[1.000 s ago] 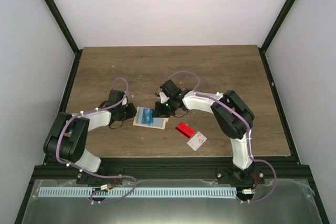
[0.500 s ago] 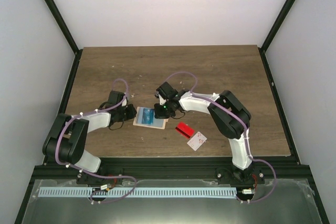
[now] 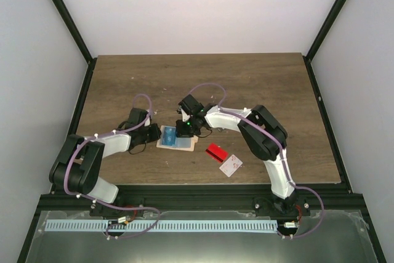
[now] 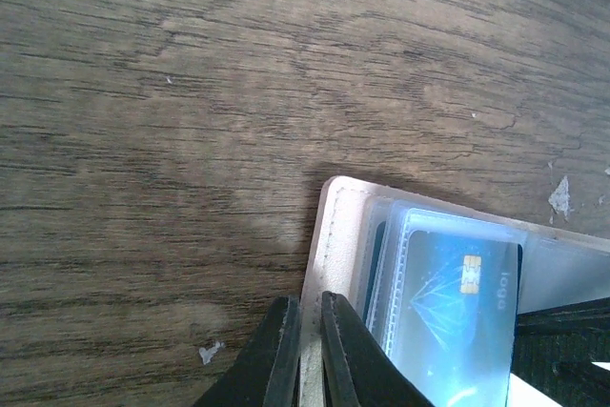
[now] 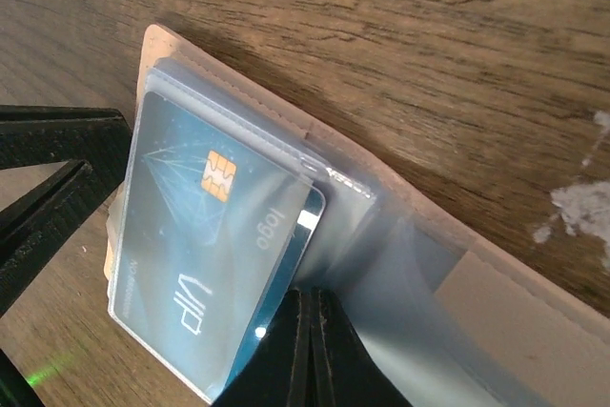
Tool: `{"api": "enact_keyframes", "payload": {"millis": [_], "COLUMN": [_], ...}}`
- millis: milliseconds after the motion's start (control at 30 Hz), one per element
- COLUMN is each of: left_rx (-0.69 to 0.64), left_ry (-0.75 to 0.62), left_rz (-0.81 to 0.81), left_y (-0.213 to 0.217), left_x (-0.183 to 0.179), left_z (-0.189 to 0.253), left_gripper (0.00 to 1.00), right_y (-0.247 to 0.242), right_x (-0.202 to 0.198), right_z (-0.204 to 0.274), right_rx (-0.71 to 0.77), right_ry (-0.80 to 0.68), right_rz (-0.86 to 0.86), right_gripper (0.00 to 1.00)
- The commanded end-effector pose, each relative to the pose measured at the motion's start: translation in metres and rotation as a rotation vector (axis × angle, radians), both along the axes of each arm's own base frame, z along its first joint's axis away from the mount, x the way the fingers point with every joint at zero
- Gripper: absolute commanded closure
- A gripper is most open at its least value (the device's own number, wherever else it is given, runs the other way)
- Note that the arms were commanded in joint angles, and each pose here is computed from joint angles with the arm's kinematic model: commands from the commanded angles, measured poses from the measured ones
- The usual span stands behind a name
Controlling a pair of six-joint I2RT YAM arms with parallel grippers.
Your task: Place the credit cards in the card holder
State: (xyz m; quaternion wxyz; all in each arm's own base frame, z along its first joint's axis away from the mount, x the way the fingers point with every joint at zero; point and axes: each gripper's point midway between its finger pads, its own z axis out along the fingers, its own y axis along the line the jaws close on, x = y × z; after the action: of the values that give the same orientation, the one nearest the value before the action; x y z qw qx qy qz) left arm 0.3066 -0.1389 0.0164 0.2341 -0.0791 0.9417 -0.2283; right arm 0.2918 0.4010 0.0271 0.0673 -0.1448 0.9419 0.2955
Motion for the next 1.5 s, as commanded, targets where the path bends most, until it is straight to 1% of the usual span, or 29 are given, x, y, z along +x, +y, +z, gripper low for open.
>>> {"api": "enact_keyframes", "payload": {"millis": [0,167,200,300,367,433,533,667,700,867,1067,1200,1233,1300,1400,1467], "left_rx": [0.017,0.029,0.028,0.03,0.035,0.034,0.023,0.014,0.015,0.007,0.011,0.015,0.016,0.013,0.025,0.029], "left_ry": [0.169,0.129,0.118,0.095,0.087,0.085,0.077,0.076,0.078,0.088,0.094,0.101,0.106,0.109,0.107,0.107], "left_rz": [-0.034,-0.008,-0.003,0.004,0.008,0.008,0.008,0.014,0.014,0.012,0.008,0.005,0.005,-0.002,0.001,0.002], "left_y": [-0.001,0.004,0.004,0.006,0.007,0.008,0.008,0.01,0.01,0.008,0.006,0.006,0.006,0.004,0.005,0.005], "left_x": [-0.043,-0.04,-0.039,-0.036,-0.037,-0.039,-0.044,-0.052,-0.053,-0.057,-0.06,-0.062,-0.063,-0.064,-0.063,-0.061], "left_z": [-0.032,-0.018,-0.014,-0.005,0.0,0.004,0.01,0.011,0.009,0.008,0.006,0.003,0.002,0.002,0.0,-0.003], "left_gripper": [0.9,0.9,0.89,0.86,0.8,0.73,0.66,0.62,0.61,0.61,0.61,0.61,0.61,0.61,0.61,0.6], "right_y": [0.02,0.006,0.003,-0.004,-0.015,-0.032,-0.06,-0.076,-0.077,-0.074,-0.071,-0.079,-0.08,-0.08,-0.075,-0.073], "right_x": [-0.006,-0.005,-0.005,-0.009,-0.01,-0.011,-0.012,-0.011,-0.009,-0.009,-0.005,0.006,0.009,0.011,0.012,0.009], "right_z": [0.006,0.023,0.028,0.047,0.057,0.059,0.058,0.052,0.05,0.037,0.024,0.02,0.019,0.016,0.014,0.009], "right_rx": [0.054,0.02,0.017,0.011,-0.017,-0.075,-0.174,-0.242,-0.257,-0.346,-0.477,-0.556,-0.568,-0.576,-0.552,-0.541], "right_ry": [0.012,-0.049,-0.063,-0.101,-0.134,-0.167,-0.214,-0.238,-0.241,-0.265,-0.313,-0.353,-0.363,-0.374,-0.384,-0.37], "right_rz": [0.04,0.034,0.038,0.068,0.065,0.044,0.002,-0.017,-0.02,-0.006,-0.003,-0.042,-0.045,-0.041,-0.029,-0.013], "right_gripper": [0.99,0.99,0.97,0.89,0.81,0.72,0.62,0.42,0.38,0.33,0.33,0.36,0.38,0.46,0.61,0.69]}}
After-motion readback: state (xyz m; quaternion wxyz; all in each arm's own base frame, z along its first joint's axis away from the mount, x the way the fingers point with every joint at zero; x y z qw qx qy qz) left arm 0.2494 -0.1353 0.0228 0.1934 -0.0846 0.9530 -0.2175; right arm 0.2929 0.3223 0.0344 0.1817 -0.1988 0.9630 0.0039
